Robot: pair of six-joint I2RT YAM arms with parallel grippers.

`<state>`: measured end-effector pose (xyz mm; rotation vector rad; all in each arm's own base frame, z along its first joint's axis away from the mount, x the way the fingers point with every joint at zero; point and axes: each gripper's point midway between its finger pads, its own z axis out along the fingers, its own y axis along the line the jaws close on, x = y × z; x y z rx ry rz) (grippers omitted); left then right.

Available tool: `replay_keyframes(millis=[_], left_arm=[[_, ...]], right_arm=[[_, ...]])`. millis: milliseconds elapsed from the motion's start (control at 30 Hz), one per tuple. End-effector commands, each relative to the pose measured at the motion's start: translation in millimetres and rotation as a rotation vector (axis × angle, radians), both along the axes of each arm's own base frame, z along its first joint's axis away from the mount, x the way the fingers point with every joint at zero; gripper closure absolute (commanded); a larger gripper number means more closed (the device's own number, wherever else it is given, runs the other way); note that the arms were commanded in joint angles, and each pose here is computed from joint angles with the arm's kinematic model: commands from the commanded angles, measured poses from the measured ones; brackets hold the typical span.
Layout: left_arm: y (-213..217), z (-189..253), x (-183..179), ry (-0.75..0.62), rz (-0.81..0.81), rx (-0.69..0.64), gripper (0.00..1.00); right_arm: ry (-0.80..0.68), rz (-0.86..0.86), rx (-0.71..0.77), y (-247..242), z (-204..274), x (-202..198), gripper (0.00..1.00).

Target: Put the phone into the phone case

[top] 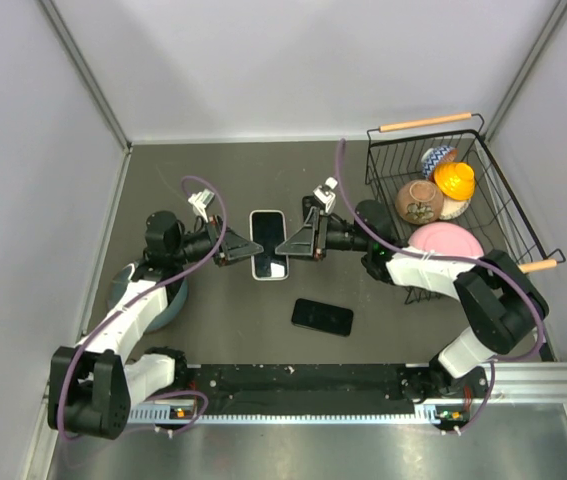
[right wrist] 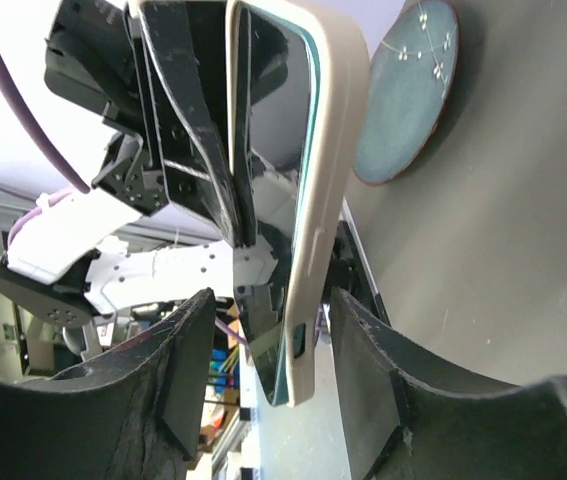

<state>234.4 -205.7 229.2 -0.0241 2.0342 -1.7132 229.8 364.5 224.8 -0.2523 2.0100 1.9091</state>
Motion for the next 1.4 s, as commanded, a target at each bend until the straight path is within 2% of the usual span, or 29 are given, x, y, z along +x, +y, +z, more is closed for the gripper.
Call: replay_keyframes(millis=[0, 333, 600, 900, 1200, 1367], left_arm=[[-2.0, 22.5, 3.4, -0.118, -0.010, -0.026, 1.00], [-3.1, 22.9, 9.5, -0.120, -0.001, -0.052, 1.00], [-2.2, 15.6, 10.7, -0.126, 0.007, -0.029, 1.00], [-2.0, 16.2, 9.6, -0.152, 0.003, -0.024, 1.00], [-3.1, 21.4, 1.2, -0.185, -0.034, -0.045, 1.00], [-4.1, 34.8, -7.5, -0.264, -0.078, -0.065, 1.00]], right_arm=[[-0.076, 0.060, 0.038, -4.1, 11.8, -19.9, 0.50], [-0.062, 0.071, 0.049, -1.3, 7.1, -32.9, 0.46], [-0.041, 0.088, 0.108, 6.4, 13.9, -38.5, 0.53], [-0.051, 0.077, 0.103, 4.1, 16.3, -39.4, 0.57], [-0.060, 0.076, 0.094, 3.6, 15.7, -39.6, 0.58], [-0.085, 0.067, 0.050, 1.4, 13.5, -39.9, 0.55]])
